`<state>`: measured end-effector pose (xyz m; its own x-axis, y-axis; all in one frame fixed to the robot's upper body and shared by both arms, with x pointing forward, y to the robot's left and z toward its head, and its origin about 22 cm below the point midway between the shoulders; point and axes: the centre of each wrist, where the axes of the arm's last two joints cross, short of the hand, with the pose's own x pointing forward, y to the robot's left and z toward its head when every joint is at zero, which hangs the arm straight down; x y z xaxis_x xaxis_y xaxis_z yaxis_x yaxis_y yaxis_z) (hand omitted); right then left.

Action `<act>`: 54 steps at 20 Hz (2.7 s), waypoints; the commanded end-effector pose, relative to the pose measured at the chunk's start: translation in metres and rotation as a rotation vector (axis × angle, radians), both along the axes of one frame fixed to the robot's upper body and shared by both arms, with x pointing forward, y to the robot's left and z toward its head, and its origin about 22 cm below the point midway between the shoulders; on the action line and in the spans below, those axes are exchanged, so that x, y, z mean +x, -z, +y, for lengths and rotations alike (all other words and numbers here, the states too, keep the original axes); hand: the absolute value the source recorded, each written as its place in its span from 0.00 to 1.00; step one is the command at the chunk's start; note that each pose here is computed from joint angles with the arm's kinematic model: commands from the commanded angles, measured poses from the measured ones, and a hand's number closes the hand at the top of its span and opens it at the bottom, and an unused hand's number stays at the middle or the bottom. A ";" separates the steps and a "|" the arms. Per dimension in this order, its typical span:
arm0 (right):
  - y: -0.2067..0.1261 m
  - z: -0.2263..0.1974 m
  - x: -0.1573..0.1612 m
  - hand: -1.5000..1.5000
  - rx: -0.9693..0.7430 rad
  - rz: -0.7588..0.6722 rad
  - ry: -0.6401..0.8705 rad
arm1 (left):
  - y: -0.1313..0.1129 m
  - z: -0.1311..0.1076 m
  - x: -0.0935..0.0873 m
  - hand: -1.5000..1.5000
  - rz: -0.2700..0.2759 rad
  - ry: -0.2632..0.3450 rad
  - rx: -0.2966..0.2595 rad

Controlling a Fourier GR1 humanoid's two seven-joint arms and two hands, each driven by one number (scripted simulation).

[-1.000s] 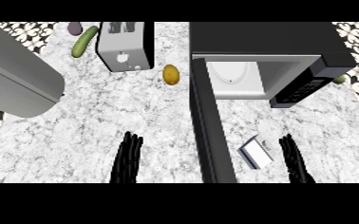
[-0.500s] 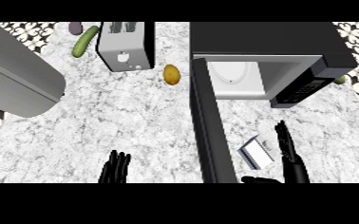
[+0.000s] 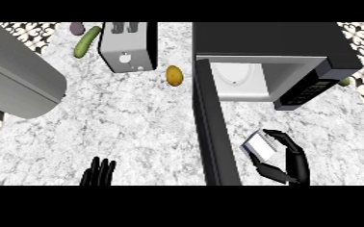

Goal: Pick up the milk, place it into the microwave and close the microwave

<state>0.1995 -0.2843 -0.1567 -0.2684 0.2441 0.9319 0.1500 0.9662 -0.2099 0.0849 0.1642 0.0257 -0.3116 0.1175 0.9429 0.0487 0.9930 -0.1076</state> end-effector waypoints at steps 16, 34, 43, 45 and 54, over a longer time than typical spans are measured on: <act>-0.026 -0.038 0.070 1.00 -0.038 -0.030 -0.076 | 0.003 0.031 0.008 0.00 0.000 -0.001 -0.017; -0.063 0.046 0.080 1.00 -0.019 -0.118 -0.061 | 0.011 0.041 0.001 0.00 0.030 -0.035 -0.006; -0.111 0.050 0.123 1.00 -0.072 -0.092 0.006 | 0.014 0.047 -0.015 0.00 0.039 -0.033 -0.035; -0.109 0.042 0.138 1.00 -0.135 -0.049 0.003 | 0.023 0.073 -0.004 0.00 0.013 -0.017 -0.016; -0.123 0.049 0.181 1.00 -0.349 0.005 0.109 | 0.048 0.064 0.002 0.00 0.032 -0.005 -0.022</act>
